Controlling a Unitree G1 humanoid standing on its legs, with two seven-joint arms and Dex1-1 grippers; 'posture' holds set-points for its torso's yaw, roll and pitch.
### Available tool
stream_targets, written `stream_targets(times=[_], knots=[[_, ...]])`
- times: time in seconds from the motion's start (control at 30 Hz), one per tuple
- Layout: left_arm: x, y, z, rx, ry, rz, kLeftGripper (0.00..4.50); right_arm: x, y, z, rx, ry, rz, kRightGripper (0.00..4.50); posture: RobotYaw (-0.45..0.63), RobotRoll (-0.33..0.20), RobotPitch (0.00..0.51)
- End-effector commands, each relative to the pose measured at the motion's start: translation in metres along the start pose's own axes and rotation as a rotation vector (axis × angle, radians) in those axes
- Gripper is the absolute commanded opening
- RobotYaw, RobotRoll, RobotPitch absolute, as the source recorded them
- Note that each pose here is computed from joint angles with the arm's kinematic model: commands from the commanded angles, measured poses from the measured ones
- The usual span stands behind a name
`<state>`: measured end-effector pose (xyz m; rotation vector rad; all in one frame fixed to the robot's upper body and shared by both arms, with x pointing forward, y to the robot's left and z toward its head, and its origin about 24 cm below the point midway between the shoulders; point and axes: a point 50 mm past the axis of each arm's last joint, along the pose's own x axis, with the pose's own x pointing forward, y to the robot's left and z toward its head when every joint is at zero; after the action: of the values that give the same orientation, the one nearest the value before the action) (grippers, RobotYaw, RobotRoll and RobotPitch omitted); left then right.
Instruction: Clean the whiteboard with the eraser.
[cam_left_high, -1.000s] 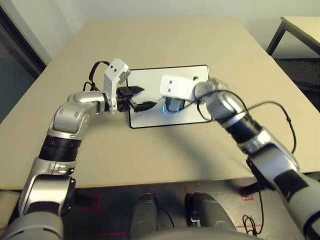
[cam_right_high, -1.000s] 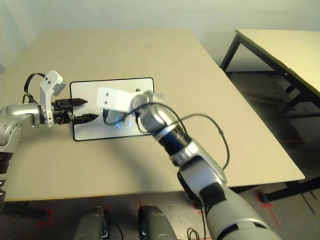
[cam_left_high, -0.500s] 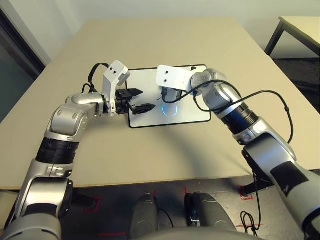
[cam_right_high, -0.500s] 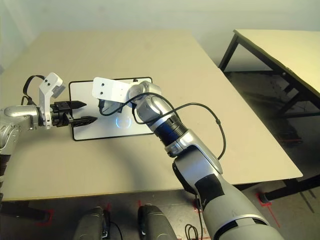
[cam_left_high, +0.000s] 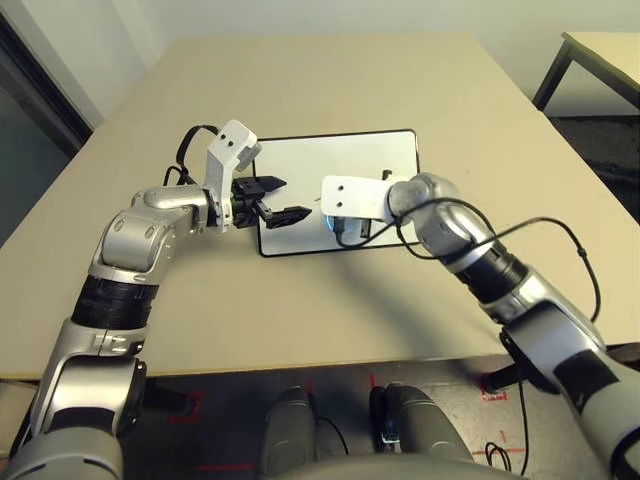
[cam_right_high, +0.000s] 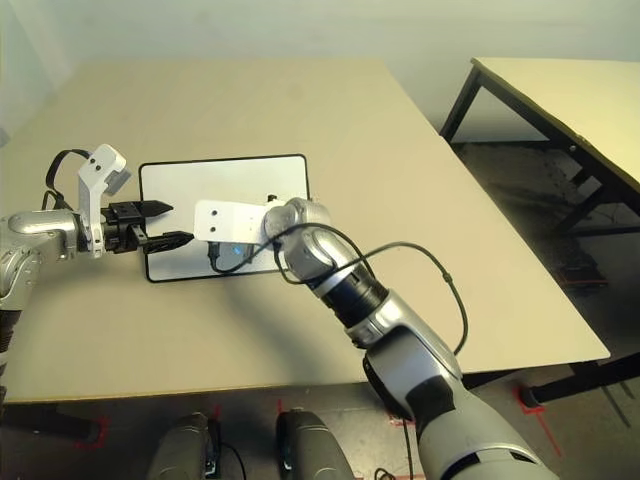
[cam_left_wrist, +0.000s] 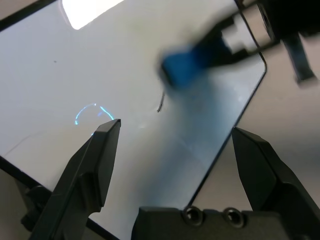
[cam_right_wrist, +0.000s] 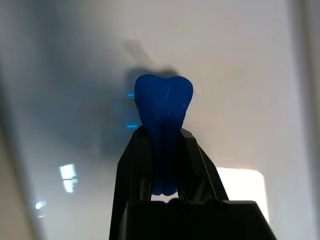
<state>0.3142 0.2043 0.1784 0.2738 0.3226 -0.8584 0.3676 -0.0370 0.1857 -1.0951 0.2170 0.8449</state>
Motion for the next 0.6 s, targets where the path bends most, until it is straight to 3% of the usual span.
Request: stream_targets(times=[0.03,0.2,0.33,0.43,0.6], knots=[[0.001,0.0,-0.002,-0.004,0.007,-0.004,4.5,0.003,-0.005,-0.008,0.034,0.019,-0.021,0.58,0.01,0.0,0.079],[0.001,0.0,-0.002,-0.005,0.006,-0.006,4.5,0.002,0.033,-0.013,-0.009,0.024,0.108,0.58,0.01,0.0,0.079],[0.0,0.0,-0.002,-0.006,0.007,-0.004,4.5,-0.002,0.047,-0.019,-0.025,0.041,0.146,0.58,0.01,0.0,0.083],[0.0,0.001,-0.003,-0.007,0.009,-0.004,4.5,-0.002,0.039,-0.019,-0.017,0.049,0.125,0.58,0.01,0.0,0.083],[0.001,0.0,-0.003,-0.009,0.01,-0.006,4.5,0.002,0.003,-0.012,0.022,0.043,0.004,0.58,0.01,0.0,0.084]])
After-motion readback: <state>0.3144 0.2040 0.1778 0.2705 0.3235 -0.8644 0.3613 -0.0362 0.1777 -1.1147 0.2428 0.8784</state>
